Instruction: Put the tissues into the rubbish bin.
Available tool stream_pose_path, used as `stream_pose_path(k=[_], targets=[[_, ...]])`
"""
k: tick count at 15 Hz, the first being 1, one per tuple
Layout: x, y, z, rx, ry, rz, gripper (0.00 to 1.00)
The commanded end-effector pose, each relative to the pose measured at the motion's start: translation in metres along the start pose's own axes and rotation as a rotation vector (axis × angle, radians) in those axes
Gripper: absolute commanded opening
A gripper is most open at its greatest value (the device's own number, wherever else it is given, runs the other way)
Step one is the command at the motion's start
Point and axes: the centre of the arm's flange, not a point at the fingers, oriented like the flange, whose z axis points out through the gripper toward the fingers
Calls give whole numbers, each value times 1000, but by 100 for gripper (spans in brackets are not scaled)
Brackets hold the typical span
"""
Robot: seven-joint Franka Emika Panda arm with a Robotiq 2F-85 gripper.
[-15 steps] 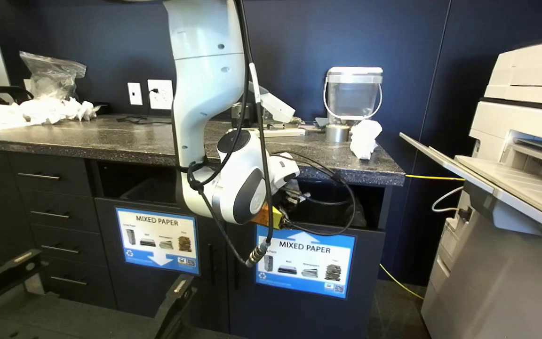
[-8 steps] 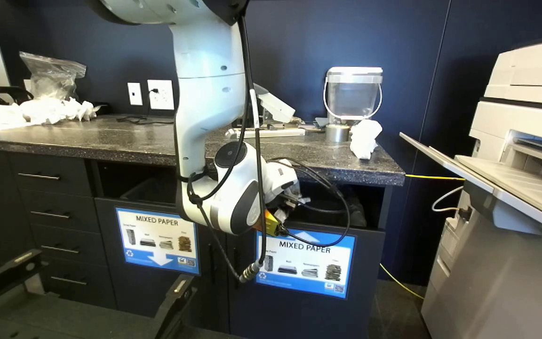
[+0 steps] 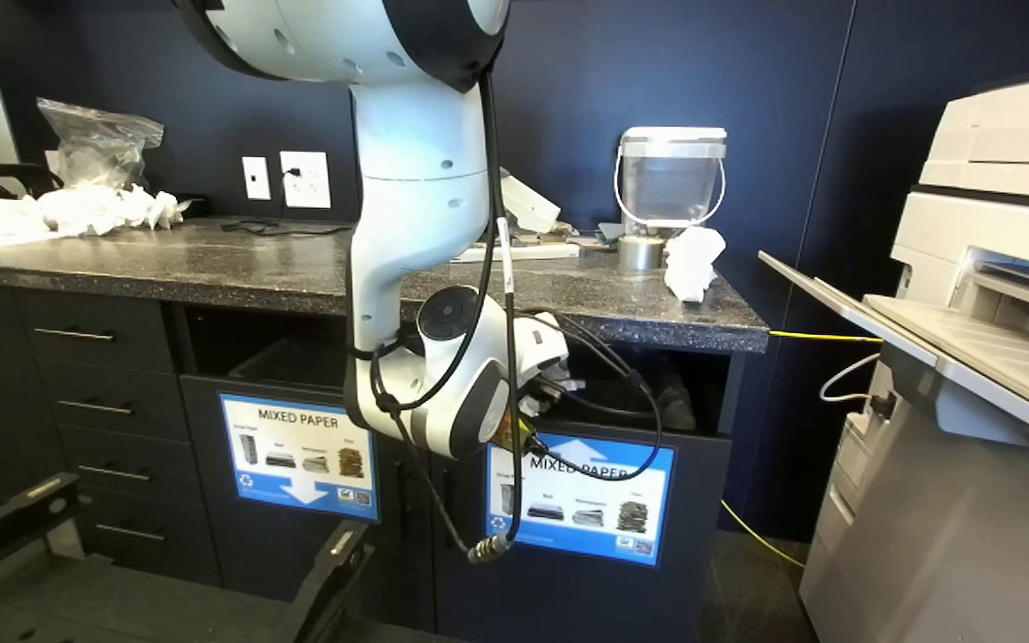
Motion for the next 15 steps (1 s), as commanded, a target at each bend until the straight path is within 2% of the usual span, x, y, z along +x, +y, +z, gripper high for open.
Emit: stream_pose_path(k=[1,3,8,11,15], targets=[[2,-3,15,40,58,18,42],[6,-3,16,48,61,19,42],[3,-10,16,70,57,-6,80],[2,-11,14,80,46,-31,99],[6,-9,6,101,1,-118,100]])
